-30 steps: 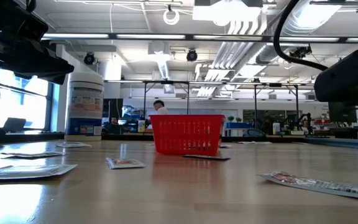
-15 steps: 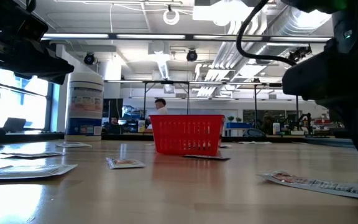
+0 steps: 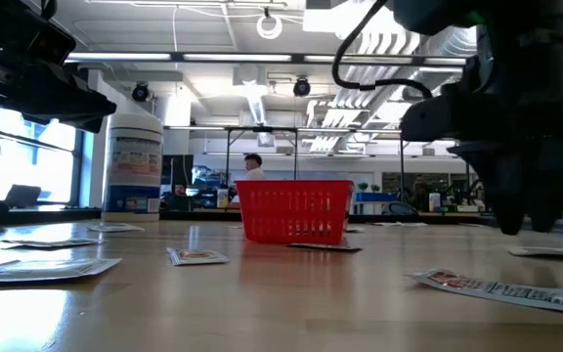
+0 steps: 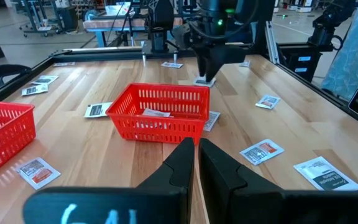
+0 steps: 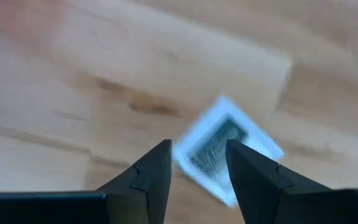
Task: Pick & Place First Aid Supplies
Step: Put the white towelette pack into the bottom red bin
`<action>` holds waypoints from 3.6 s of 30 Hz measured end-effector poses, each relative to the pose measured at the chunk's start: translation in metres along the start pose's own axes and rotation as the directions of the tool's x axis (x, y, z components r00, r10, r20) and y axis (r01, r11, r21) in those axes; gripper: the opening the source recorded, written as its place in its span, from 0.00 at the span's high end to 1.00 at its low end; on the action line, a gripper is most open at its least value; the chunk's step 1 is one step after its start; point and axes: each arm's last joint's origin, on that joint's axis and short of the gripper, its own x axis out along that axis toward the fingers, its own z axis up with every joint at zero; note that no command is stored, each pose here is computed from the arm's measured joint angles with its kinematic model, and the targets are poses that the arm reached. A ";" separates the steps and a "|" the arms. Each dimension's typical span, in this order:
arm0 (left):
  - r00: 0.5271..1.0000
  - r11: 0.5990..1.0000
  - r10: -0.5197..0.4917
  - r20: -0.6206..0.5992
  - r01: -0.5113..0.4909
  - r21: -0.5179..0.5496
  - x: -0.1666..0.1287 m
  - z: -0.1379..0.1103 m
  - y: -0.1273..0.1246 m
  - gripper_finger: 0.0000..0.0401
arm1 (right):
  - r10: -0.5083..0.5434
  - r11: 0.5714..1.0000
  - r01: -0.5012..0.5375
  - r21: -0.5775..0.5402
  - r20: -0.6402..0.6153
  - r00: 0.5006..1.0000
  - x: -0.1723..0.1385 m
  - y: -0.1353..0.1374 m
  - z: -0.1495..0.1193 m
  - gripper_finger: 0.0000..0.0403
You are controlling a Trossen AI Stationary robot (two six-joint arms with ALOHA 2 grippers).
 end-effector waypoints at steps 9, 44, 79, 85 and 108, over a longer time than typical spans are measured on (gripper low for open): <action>1.000 1.000 0.000 0.000 0.000 0.000 0.000 0.000 0.000 0.95 | 0.032 0.991 -0.027 0.130 -0.038 0.999 0.012 -0.003 -0.001 0.61; 1.000 1.000 0.000 0.000 0.000 0.000 0.000 0.000 0.000 0.95 | -0.010 0.844 -0.009 -0.537 -0.033 0.999 0.029 -0.020 -0.001 0.87; 1.000 1.000 0.000 0.000 0.000 0.000 0.000 0.000 0.000 0.95 | 0.478 0.702 -0.172 -0.691 0.279 0.833 -0.072 0.088 0.106 1.00; 1.000 1.000 0.000 0.000 0.000 0.000 0.000 0.000 0.000 0.95 | 0.385 0.714 -0.155 -0.683 0.199 0.901 -0.038 0.090 0.128 1.00; 1.000 1.000 0.000 0.000 0.000 0.000 0.000 0.000 0.000 0.95 | 0.240 0.751 -0.079 -0.655 0.160 0.957 0.008 0.074 0.134 0.91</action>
